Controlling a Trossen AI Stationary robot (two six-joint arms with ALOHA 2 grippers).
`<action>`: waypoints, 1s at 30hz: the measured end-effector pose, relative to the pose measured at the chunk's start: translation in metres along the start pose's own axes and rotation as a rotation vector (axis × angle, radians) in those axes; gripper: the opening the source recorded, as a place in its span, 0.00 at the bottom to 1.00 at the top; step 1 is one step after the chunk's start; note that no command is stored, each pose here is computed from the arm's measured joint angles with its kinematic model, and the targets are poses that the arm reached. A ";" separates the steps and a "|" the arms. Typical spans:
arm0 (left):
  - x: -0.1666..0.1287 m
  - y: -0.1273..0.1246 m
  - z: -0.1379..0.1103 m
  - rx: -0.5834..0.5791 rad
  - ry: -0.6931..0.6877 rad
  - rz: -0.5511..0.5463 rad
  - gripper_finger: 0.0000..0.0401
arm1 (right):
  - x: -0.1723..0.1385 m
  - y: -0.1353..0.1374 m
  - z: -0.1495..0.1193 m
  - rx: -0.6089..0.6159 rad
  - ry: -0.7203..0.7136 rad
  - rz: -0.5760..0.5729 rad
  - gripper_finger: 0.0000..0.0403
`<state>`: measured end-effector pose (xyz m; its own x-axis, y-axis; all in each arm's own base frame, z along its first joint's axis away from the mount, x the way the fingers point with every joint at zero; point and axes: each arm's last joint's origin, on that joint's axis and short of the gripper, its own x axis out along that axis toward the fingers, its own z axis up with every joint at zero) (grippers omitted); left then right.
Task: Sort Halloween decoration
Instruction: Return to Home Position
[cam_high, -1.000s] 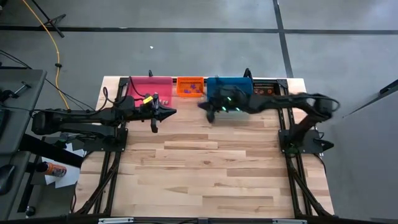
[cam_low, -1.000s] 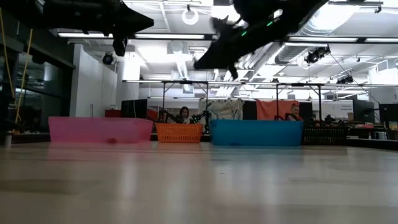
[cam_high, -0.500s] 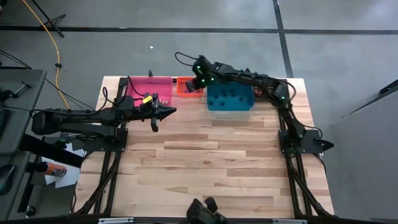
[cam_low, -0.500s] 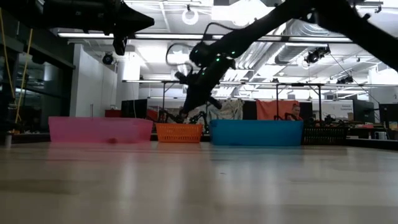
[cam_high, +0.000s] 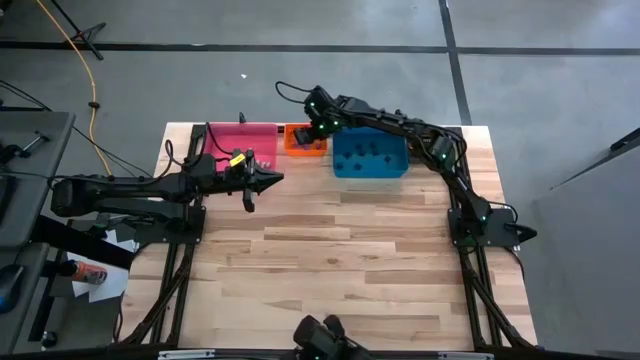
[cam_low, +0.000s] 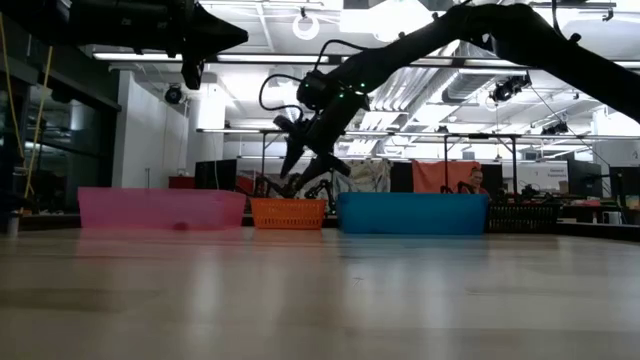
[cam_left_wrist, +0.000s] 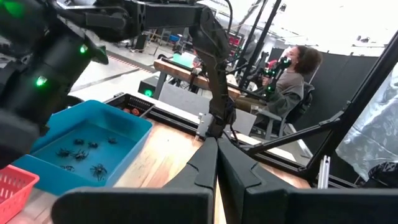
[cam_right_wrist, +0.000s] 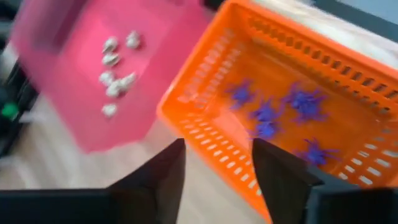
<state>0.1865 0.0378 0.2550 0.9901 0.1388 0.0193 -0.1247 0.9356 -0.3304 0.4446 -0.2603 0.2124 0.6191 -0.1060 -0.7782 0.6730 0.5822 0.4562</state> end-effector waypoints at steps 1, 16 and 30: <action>0.000 0.000 0.000 -0.001 0.002 0.001 0.00 | -0.002 0.001 0.001 -0.022 0.015 0.020 0.46; 0.000 0.001 -0.004 -0.004 0.038 0.015 0.00 | -0.117 0.005 -0.093 -0.359 0.059 -0.046 0.52; 0.000 0.000 -0.001 -0.061 0.016 -0.007 0.00 | -0.229 -0.009 -0.229 -0.351 -0.517 0.468 0.52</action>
<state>0.1867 0.0369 0.2539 0.9919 0.1269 0.0072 -0.1142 0.9148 -0.3873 0.2039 -0.0566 0.2871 0.9750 -0.0988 -0.1990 0.1815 0.8709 0.4568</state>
